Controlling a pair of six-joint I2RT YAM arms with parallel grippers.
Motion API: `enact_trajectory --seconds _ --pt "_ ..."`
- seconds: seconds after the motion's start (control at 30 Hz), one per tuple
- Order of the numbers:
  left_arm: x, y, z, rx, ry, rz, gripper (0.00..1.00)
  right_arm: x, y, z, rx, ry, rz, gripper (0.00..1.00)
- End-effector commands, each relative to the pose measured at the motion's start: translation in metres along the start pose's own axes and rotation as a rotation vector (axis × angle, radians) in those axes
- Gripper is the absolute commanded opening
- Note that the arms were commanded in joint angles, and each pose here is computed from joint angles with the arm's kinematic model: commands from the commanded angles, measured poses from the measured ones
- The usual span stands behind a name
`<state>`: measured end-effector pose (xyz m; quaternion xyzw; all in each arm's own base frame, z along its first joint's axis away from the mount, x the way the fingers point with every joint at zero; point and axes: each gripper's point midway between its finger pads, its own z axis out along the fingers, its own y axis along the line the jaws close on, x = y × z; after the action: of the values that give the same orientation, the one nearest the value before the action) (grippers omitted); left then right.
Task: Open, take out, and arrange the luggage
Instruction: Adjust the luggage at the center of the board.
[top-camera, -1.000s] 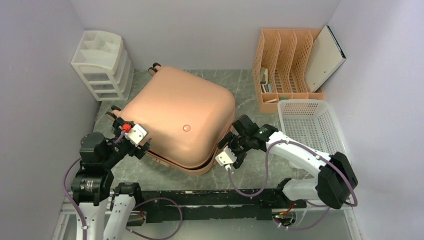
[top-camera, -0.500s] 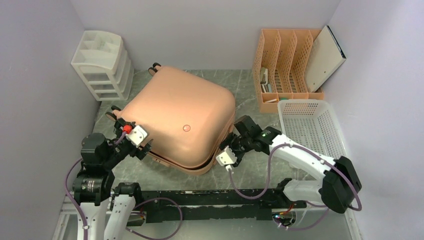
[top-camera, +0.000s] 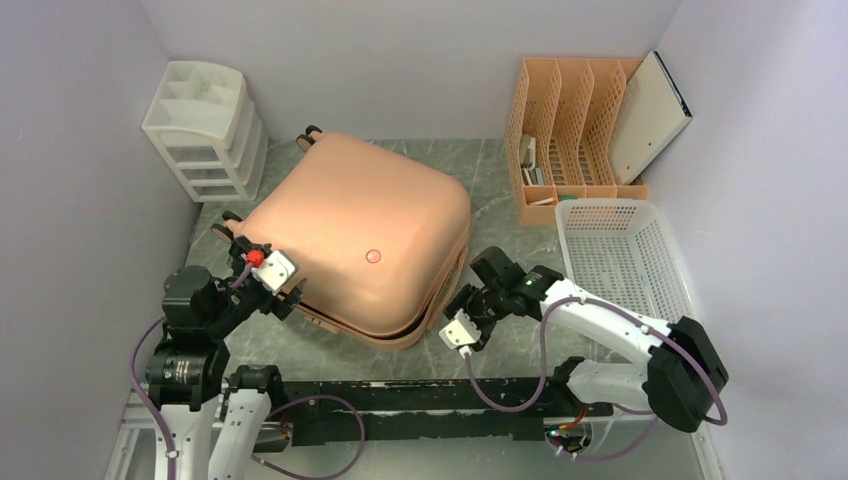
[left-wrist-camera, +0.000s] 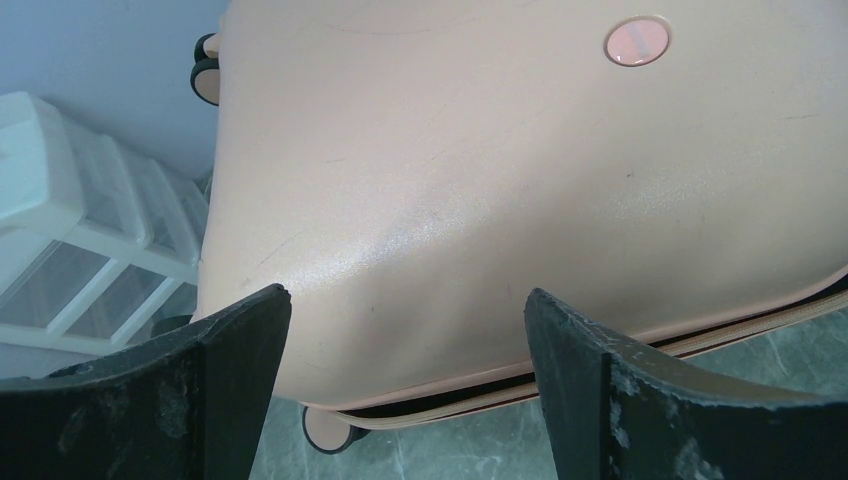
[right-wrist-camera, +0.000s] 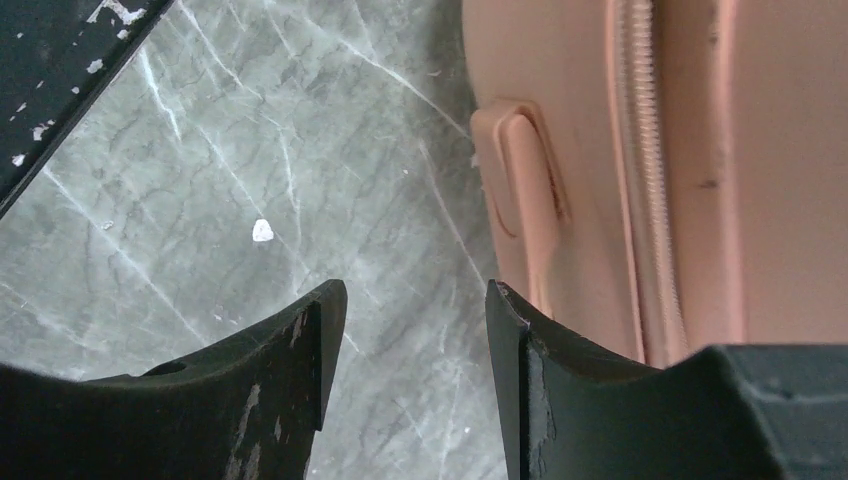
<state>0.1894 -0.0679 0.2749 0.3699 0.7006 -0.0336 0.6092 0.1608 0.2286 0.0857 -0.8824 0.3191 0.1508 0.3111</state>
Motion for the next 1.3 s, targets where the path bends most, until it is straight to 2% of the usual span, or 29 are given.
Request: enact_trajectory --seconds 0.0,0.43,0.83,1.07,1.27 --pt "-0.009 0.002 0.001 -0.003 -0.042 0.004 0.92 0.006 -0.014 0.010 0.043 0.013 -0.014 0.58" --pt "-0.008 0.000 0.000 -0.004 -0.047 0.008 0.92 0.001 -0.034 0.004 0.108 0.022 -0.054 0.58" --pt "-0.009 0.000 -0.001 -0.005 -0.051 0.012 0.92 -0.005 -0.048 0.006 0.128 -0.011 -0.023 0.57" --pt "-0.008 0.000 0.000 -0.001 -0.048 0.010 0.92 -0.027 -0.064 -0.014 0.191 -0.066 -0.047 0.57" --pt "-0.007 0.000 0.001 0.001 -0.044 0.008 0.92 0.000 -0.056 0.008 0.153 0.004 -0.015 0.56"
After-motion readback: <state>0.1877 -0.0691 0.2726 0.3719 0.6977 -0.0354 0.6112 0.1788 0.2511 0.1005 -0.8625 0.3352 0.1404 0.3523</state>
